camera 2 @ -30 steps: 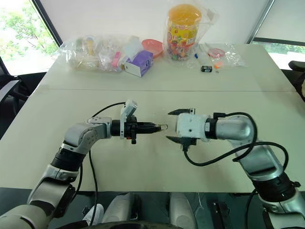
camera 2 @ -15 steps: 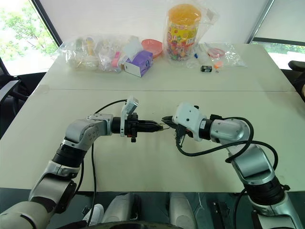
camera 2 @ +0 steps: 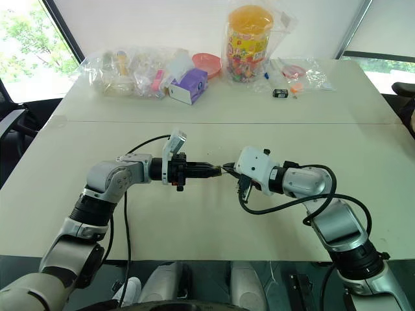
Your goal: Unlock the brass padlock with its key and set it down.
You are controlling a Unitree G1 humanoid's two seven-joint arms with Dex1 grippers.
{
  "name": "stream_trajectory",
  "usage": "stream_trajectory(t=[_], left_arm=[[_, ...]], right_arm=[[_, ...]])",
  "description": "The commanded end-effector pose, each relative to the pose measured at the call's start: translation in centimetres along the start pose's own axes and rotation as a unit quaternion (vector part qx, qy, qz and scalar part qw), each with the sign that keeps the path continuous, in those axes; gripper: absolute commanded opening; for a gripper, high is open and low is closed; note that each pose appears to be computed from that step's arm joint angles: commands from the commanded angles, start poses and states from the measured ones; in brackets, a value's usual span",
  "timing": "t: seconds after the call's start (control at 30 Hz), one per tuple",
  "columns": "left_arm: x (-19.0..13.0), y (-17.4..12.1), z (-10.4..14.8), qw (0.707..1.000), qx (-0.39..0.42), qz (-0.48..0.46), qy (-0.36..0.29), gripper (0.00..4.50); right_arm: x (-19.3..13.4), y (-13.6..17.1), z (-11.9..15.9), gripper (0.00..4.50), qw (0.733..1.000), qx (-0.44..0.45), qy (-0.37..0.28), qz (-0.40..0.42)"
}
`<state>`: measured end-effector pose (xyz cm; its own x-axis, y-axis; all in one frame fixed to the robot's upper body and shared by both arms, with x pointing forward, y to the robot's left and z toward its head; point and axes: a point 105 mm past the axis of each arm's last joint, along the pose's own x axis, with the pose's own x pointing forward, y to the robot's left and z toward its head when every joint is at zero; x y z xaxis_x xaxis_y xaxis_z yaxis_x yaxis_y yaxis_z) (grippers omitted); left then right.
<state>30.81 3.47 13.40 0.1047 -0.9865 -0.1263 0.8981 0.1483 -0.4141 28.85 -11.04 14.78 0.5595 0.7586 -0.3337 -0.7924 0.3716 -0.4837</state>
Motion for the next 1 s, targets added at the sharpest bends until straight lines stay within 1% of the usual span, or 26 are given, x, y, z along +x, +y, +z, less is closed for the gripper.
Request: stream_trajectory(t=[0.03, 0.17, 0.33, 0.43, 0.53, 0.6, 0.73, 0.87, 1.0], left_arm=[[0.0, -1.4, 2.5, 0.998, 0.038, -0.030, -0.035, 0.00], [0.0, -2.0, 2.4, 0.997, 0.038, -0.051, -0.034, 0.00], [0.0, -2.0, 2.5, 0.997, 0.040, -0.050, -0.035, 0.00], [0.1, -1.7, 2.6, 0.998, 0.042, -0.044, -0.036, 0.00], [0.6, -0.5, 2.5, 0.998, 0.049, -0.011, -0.037, 0.00], [1.1, 0.2, 2.2, 0.998, 0.057, 0.007, -0.033, 0.00], [2.4, 1.2, 1.6, 0.998, 0.048, 0.023, -0.034, 0.00], [5.1, 2.7, 1.7, 0.997, 0.027, 0.049, -0.048, 0.00], [7.0, 3.7, 1.1, 0.997, 0.012, 0.063, -0.049, 0.00]], right_arm=[[-0.6, -0.2, -0.7, 0.07, 1.000, -0.002, 0.017, -0.005], [-1.1, -0.5, -1.4, 0.07, 0.999, -0.008, 0.032, -0.010], [-0.6, -0.8, -1.3, 0.07, 0.999, -0.012, 0.028, -0.011], [-0.7, -0.7, -1.4, 0.07, 0.999, -0.014, 0.031, -0.009], [-2.0, 0.2, -2.1, 0.07, 0.999, -0.013, 0.051, -0.001], [-2.8, 0.8, -2.5, 0.07, 0.998, -0.010, 0.064, 0.000], [-4.5, 1.8, -2.7, 0.07, 0.997, 0.005, 0.080, -0.007], [-6.2, 1.8, -1.8, 0.07, 0.995, 0.010, 0.089, -0.046], [-6.7, 1.2, -0.6, 0.07, 0.993, 0.008, 0.084, -0.080]])
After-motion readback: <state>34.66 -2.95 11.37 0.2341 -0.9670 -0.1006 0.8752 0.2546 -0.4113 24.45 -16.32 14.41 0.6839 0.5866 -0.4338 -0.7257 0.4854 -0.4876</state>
